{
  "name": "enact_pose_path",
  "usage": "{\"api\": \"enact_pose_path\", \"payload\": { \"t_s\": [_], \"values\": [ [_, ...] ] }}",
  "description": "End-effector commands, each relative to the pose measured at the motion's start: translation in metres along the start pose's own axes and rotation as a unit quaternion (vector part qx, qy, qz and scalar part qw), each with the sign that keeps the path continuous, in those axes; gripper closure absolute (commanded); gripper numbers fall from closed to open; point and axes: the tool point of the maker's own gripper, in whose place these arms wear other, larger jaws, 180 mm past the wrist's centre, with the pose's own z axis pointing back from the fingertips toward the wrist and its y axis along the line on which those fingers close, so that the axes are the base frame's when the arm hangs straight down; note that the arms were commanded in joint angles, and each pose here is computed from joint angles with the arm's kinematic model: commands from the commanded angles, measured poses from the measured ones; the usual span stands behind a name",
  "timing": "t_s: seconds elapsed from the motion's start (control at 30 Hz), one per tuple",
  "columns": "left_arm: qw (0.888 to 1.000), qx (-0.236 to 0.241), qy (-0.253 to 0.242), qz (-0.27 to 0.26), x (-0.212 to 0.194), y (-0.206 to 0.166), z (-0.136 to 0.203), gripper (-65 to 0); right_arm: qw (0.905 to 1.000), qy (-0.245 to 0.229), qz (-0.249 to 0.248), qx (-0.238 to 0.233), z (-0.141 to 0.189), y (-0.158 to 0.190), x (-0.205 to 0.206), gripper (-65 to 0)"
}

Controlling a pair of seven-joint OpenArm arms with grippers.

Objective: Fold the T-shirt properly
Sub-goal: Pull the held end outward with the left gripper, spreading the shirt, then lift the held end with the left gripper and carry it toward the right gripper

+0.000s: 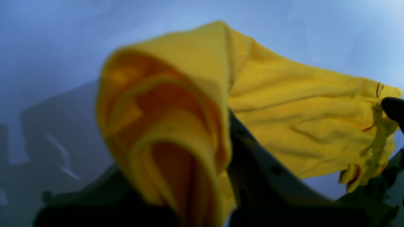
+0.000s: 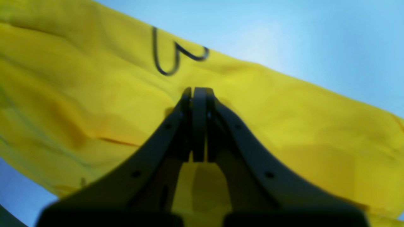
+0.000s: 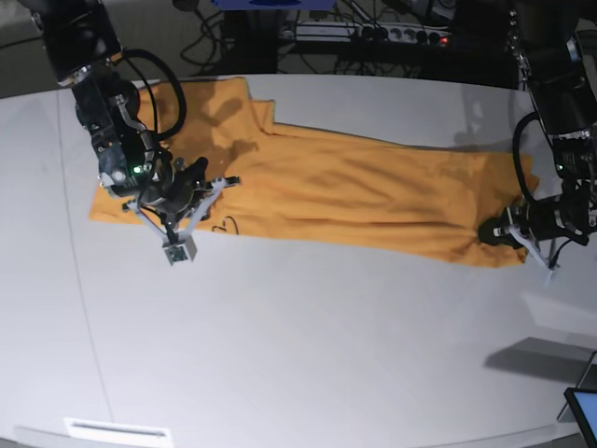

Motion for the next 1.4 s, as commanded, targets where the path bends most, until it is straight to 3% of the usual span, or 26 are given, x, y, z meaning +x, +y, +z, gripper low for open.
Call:
{"api": "enact_pose_path", "payload": {
  "t_s": [0.0, 0.2, 0.4, 0.6, 1.1, 1.2, 1.37],
  "values": [
    [1.0, 0.007, -0.028, -0.012, 0.022, 0.002, 0.016, 0.0, 0.9997, -0.026, 0.004, -0.001, 0.005, -0.001, 0.018, 0.0],
    [1.0, 0.012, -0.017, -0.016, 0.021, 0.004, 0.021, 0.0, 0.9994, -0.033, 0.005, -0.001, 0.007, -0.001, 0.025, 0.0],
    [0.997, 0.017, -0.066, -0.024, 0.043, 0.002, 0.046, 0.0, 0.9994, -0.024, 0.02, 0.012, 0.024, 0.011, 0.032, 0.0],
    [0.996, 0.02, -0.074, -0.034, 0.048, 0.0, 0.051, 0.0, 0.9989, -0.023, 0.032, 0.025, 0.042, 0.024, 0.038, 0.0],
    [0.997, 0.017, -0.063, -0.029, 0.037, 0.001, 0.046, 0.0, 0.9992, 0.016, 0.019, 0.032, 0.038, 0.028, 0.001, 0.0],
    [0.997, -0.011, -0.077, -0.021, 0.041, -0.009, 0.048, 0.0, 0.9992, 0.017, 0.018, 0.031, 0.037, 0.027, 0.0, 0.0],
    [0.986, -0.089, -0.113, 0.081, 0.056, -0.033, 0.053, 0.0, 0.9992, 0.019, 0.017, 0.031, 0.037, 0.027, -0.001, 0.0]
  ]
}}
